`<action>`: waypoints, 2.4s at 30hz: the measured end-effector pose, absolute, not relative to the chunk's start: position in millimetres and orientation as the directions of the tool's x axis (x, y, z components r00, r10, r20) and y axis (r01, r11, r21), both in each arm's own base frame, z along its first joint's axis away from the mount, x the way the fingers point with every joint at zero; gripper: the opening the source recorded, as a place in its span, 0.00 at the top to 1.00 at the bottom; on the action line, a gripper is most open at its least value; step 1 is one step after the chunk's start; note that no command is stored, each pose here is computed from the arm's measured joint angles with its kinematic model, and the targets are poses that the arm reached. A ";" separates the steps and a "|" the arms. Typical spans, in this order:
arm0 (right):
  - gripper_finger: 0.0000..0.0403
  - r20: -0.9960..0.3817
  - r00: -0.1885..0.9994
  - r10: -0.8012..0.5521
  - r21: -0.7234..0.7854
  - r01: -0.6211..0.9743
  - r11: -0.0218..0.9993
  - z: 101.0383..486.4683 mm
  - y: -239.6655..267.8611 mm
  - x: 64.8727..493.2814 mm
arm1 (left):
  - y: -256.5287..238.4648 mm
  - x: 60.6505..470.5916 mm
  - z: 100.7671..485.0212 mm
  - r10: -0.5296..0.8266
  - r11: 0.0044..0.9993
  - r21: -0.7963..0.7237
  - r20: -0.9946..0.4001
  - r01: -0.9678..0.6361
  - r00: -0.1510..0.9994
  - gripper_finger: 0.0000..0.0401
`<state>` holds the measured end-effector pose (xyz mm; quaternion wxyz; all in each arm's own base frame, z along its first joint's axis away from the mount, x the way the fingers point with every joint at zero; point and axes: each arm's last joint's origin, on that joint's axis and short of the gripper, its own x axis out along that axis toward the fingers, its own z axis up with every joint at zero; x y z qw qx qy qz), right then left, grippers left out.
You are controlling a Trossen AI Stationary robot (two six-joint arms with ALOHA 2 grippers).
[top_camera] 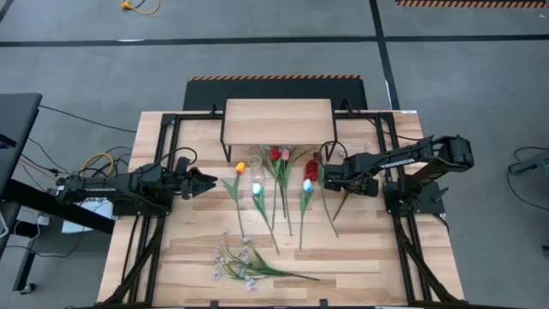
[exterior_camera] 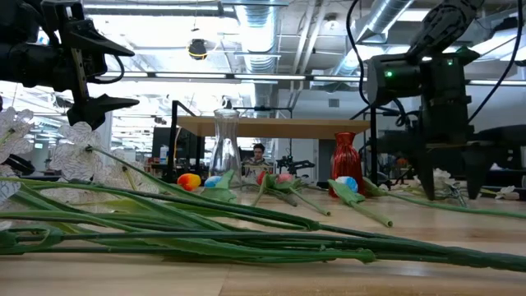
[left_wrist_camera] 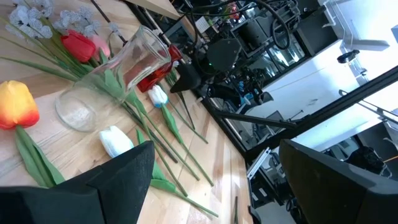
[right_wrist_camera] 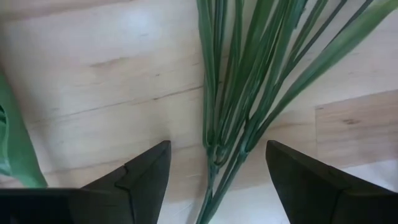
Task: Pick and place flowers into a vace then onto a shelf
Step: Put the top right white flower into the red vase
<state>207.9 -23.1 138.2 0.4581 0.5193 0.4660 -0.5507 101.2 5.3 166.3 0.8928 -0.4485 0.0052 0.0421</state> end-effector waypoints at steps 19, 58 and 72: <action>0.97 -0.999 -0.047 0.001 -0.047 0.984 -0.170 137.0 -22.6 208.2 | 5.3 101.2 166.1 0.070 0.595 -0.800 -0.049 -0.081 0.996 0.17; 1.00 -0.776 0.514 -0.365 0.583 0.806 -0.106 290.8 -23.5 128.2 | 5.3 101.2 166.1 0.071 0.596 -0.799 -0.049 -0.082 0.996 0.17; 1.00 -0.058 0.829 -0.556 0.665 0.447 0.598 368.7 -33.9 114.1 | 5.8 101.2 166.1 0.088 0.595 -0.798 -0.049 -0.092 0.995 0.17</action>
